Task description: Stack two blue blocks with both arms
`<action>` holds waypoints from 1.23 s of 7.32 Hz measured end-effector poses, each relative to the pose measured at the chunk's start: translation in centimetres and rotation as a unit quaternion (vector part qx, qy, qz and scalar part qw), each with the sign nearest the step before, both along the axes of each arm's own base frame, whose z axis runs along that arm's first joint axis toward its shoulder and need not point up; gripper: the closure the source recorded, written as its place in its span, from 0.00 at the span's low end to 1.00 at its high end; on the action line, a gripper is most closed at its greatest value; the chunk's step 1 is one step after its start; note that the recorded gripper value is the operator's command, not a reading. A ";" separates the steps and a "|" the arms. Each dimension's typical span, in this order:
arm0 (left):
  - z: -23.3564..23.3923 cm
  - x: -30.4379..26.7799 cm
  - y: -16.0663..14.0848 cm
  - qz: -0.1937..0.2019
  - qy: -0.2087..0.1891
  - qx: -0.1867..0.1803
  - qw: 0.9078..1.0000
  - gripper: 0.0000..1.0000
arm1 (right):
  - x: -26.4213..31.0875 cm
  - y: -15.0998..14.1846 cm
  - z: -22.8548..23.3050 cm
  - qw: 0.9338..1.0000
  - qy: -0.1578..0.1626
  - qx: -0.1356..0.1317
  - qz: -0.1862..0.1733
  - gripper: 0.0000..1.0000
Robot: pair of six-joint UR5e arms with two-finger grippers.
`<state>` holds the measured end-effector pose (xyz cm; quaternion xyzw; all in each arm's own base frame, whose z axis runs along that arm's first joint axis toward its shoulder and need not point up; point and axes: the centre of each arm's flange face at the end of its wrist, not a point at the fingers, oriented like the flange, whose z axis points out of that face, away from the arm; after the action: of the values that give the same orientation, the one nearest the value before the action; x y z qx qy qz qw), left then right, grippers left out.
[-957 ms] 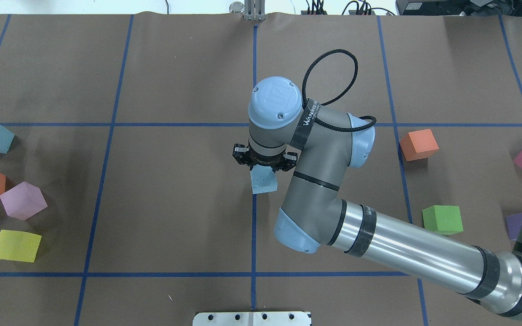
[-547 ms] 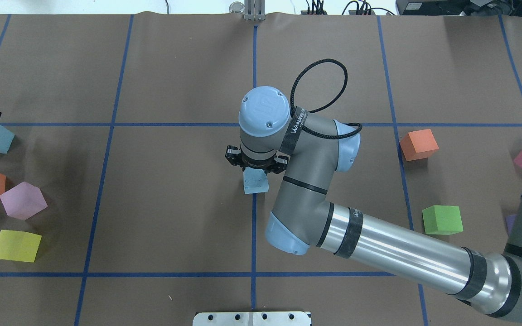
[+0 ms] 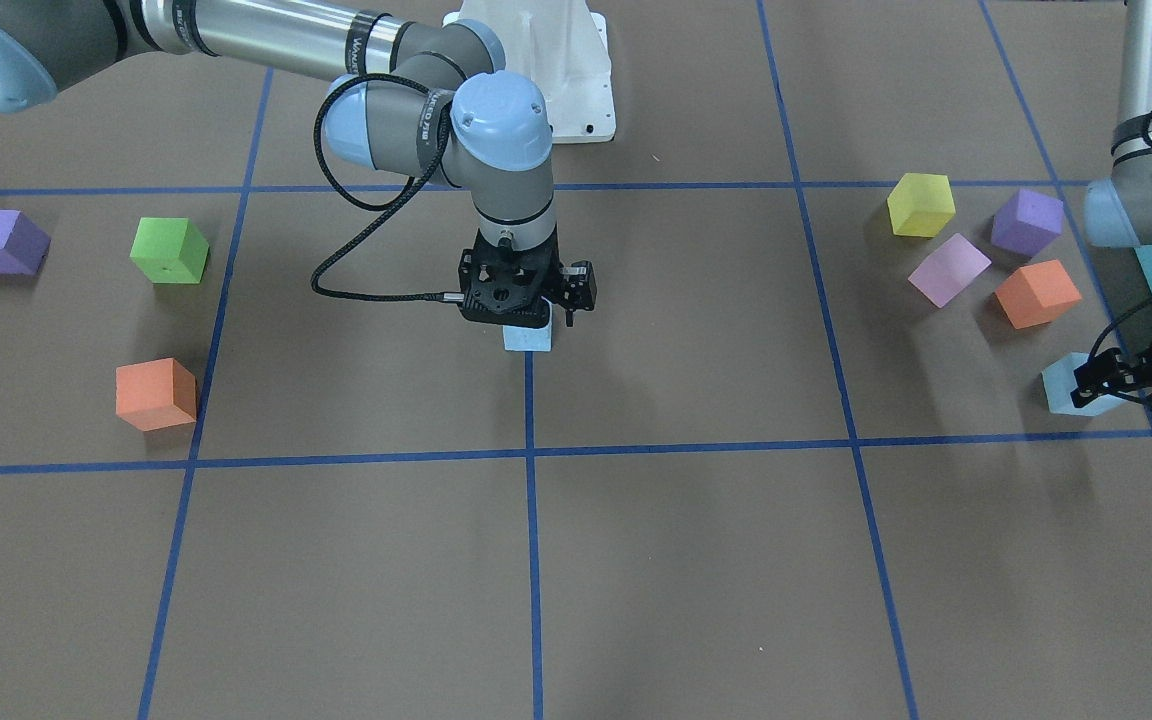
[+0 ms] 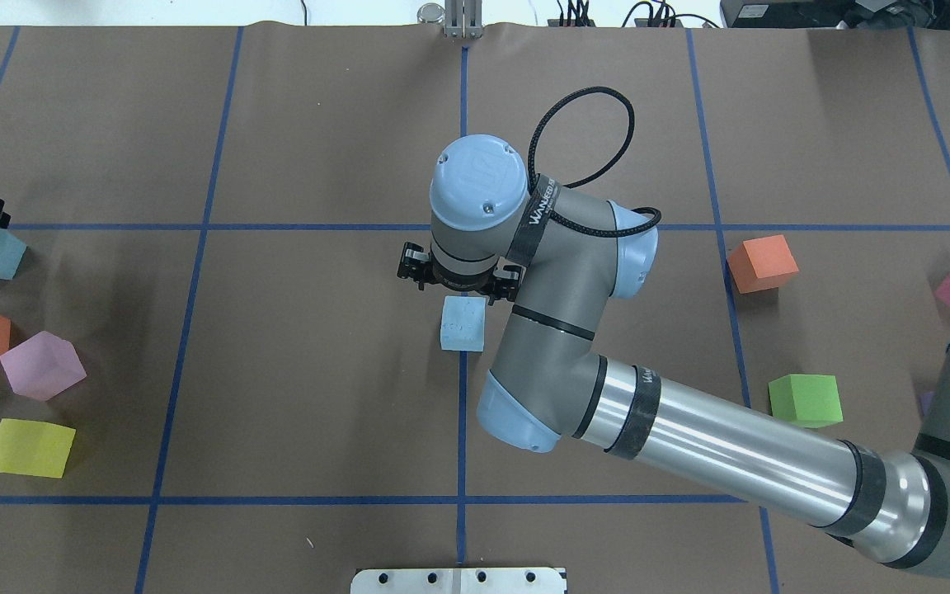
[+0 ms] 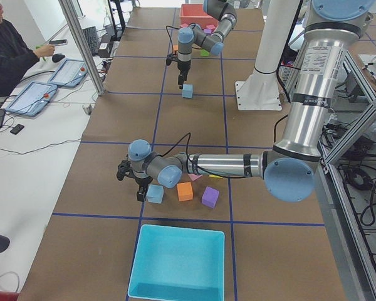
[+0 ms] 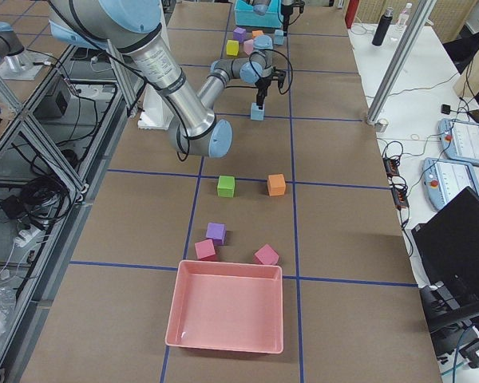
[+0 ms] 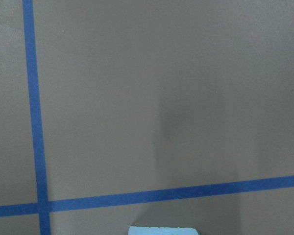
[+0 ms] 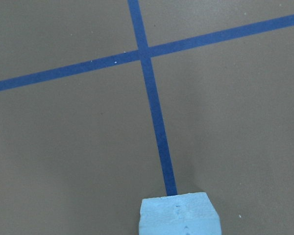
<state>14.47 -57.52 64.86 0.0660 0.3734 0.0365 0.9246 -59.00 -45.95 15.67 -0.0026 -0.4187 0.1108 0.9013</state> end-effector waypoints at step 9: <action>1.7 3.5 2.1 0.008 -0.011 0.012 1.000 0.58 | 12.1 -5.6 1.4 1.000 -0.011 0.004 -0.009 0.00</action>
<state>17.98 -55.42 66.61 0.0735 0.3631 0.0489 0.9276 -46.88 -51.59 17.09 -0.0040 -0.4287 0.1009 0.8978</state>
